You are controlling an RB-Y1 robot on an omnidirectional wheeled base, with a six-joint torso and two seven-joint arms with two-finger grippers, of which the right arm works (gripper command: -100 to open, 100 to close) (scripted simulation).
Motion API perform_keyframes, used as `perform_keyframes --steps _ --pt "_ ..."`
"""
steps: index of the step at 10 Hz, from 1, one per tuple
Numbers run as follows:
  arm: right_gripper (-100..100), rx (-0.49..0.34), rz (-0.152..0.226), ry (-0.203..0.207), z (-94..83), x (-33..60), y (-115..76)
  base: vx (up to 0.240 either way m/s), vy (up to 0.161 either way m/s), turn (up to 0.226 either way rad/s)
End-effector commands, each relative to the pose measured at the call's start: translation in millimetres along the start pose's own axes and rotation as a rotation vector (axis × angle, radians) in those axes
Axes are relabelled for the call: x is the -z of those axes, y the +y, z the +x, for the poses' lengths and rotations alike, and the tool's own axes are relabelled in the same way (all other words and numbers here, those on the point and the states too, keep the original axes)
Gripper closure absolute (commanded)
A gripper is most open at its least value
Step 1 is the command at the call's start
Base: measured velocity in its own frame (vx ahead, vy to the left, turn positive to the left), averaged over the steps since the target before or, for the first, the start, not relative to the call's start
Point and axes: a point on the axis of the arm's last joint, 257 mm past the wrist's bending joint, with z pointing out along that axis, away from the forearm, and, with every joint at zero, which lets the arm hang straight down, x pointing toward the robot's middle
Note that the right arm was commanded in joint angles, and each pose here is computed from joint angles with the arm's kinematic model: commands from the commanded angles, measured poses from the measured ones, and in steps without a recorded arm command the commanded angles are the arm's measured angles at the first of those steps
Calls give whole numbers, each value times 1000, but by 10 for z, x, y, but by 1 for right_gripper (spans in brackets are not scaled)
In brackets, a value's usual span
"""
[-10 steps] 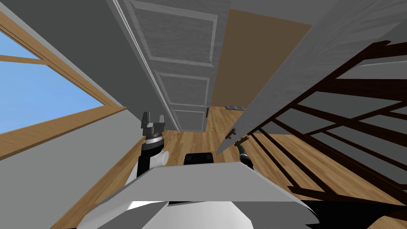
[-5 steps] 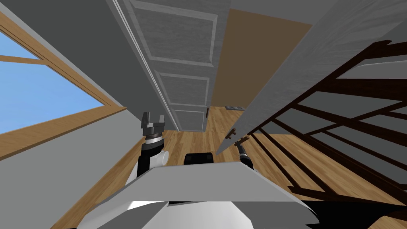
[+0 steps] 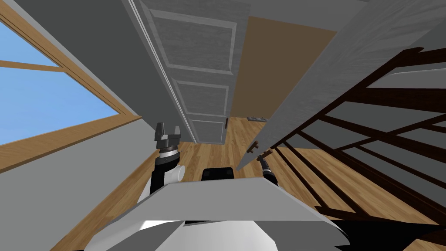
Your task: Pull the door open
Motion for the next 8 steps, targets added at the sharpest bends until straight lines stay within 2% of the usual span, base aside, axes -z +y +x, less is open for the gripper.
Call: perform_keyframes --steps 1,8 --pt "100 -50 -19 -13 -12 -76 109 -34 -39 25" --pt "100 -50 -19 -13 -12 -76 109 1 1 -4"
